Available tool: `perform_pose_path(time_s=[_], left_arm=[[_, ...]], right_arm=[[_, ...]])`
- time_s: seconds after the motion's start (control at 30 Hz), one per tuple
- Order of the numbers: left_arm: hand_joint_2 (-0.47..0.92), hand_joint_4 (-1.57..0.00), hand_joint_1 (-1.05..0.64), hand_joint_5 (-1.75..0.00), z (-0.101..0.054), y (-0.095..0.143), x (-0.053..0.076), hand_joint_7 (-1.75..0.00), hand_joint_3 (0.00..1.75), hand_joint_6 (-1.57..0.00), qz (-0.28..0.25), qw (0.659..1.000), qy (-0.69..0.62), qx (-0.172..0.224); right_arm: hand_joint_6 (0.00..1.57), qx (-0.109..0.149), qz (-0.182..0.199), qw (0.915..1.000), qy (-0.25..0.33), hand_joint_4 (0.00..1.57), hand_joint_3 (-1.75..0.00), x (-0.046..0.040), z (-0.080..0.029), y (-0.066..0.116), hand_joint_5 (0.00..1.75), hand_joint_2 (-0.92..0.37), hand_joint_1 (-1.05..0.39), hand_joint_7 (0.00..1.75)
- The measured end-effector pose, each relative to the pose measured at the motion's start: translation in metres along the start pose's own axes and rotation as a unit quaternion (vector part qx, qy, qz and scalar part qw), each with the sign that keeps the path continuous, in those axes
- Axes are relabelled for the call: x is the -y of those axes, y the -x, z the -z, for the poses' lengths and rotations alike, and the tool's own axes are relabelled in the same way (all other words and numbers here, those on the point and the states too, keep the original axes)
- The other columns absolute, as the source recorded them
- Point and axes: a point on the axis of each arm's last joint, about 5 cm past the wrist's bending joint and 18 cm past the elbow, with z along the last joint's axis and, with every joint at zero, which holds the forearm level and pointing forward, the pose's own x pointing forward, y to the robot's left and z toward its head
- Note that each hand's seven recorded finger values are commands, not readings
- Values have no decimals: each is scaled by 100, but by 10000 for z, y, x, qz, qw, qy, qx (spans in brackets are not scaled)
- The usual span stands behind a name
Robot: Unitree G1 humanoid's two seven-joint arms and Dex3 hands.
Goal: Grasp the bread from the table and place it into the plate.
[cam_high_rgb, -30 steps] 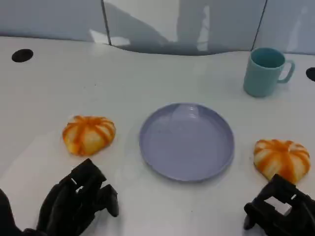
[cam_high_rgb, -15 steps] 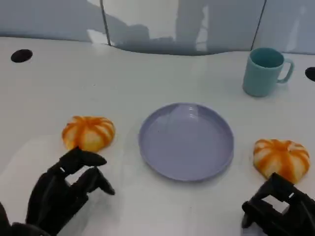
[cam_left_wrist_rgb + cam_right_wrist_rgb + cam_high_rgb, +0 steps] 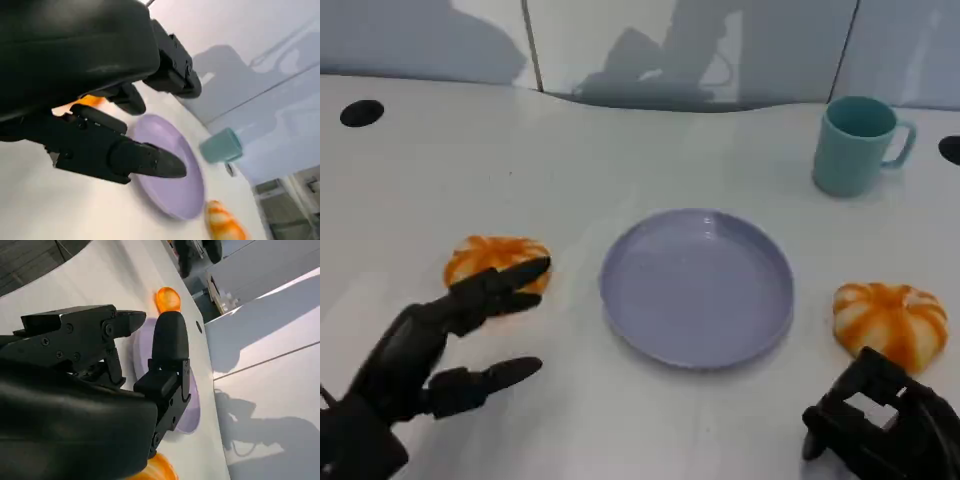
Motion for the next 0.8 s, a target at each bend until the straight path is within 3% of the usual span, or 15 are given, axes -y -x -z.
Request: perform_pose_path(time_s=[0.13,0.27,0.43,0.6,0.8], left_arm=[[92,-11,-63,-12,-136,-113,-159,0,5,-19,134,9893,-1441,205],[90,-7,-67,-8,-180,-159,-197,0,2,-17,345,9740,-2229,201],[88,-1,-71,-4,-239,-310,-226,0,0,-12,695,9319,-3552,-219],[83,-2,-68,-4,-257,-476,-186,-1,0,-12,813,9010,-4246,-358],[84,-2,-66,-3,-218,-618,-109,0,1,-10,1013,8879,-4459,-512]], right_arm=[[65,16,0,10000,-32,75,-10,-17,9,-9,156,-92,-67,140],[66,25,-13,10000,-79,75,-10,-25,16,-11,156,-92,-67,140],[67,24,6,10000,-52,75,-9,-38,10,-14,157,-92,-69,140],[67,37,-32,10000,-76,75,-9,-38,13,-12,156,-92,-69,139],[67,36,-24,10000,-76,75,-10,-43,17,8,157,-92,-67,140]])
